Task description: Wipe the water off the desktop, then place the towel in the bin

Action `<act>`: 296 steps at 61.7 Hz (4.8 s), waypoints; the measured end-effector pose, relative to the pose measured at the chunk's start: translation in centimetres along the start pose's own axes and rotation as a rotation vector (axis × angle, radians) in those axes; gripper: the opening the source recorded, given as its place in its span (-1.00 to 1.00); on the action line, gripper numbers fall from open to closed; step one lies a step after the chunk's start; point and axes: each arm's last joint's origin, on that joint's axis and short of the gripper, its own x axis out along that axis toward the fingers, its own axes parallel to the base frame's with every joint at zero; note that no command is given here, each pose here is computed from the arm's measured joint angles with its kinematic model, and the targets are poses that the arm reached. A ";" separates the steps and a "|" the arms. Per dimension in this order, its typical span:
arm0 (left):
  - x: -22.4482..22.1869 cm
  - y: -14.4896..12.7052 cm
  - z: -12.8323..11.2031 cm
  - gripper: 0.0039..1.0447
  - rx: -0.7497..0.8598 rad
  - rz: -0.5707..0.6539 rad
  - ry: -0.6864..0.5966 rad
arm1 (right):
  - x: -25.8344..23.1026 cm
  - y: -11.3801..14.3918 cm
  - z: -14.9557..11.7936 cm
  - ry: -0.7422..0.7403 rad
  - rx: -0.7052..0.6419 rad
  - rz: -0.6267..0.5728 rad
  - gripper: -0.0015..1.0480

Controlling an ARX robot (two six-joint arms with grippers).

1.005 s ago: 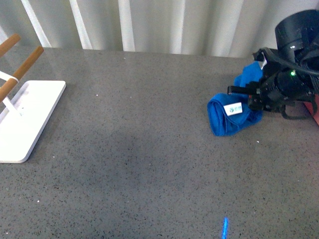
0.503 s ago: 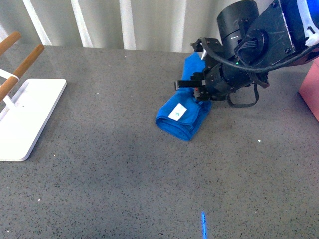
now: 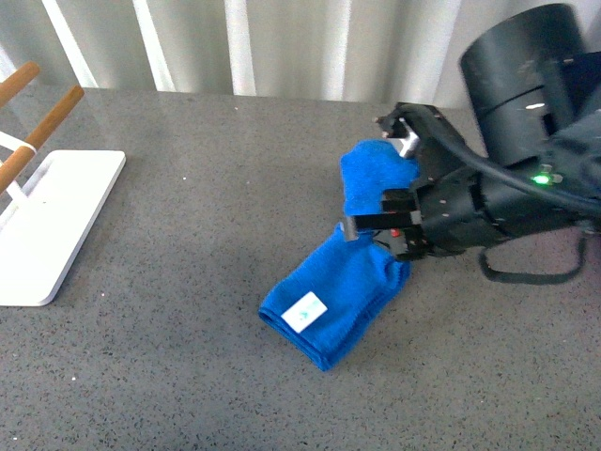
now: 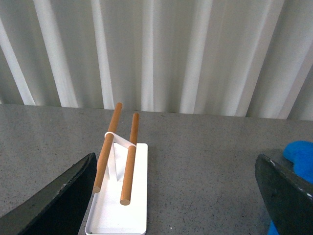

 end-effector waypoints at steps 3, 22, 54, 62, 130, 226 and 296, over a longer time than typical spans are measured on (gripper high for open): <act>0.0 0.0 0.0 0.88 0.000 0.000 0.000 | -1.8 -0.8 -0.4 -0.015 0.011 -0.016 -0.92; 0.0 0.0 0.0 0.88 0.000 0.000 0.000 | -10.6 -5.4 3.5 -0.193 -0.002 -0.156 -0.92; 0.0 0.0 0.0 0.88 0.000 0.000 0.000 | -23.6 -10.2 12.5 -0.457 -0.032 -0.481 -0.92; 0.0 0.0 0.0 0.88 0.000 0.000 0.000 | -24.4 -14.3 11.8 -0.397 0.062 -0.580 -0.92; 0.0 0.0 0.0 0.88 0.000 0.000 0.000 | -15.7 -26.2 0.8 0.155 0.450 -0.654 0.46; 0.0 0.0 0.0 0.88 0.000 0.000 0.001 | -26.9 -3.7 -7.6 -0.944 -0.068 -0.466 -0.47; 0.0 0.0 0.0 0.88 0.000 0.000 0.001 | -24.5 -0.6 -14.1 -0.983 -0.077 -0.459 -0.93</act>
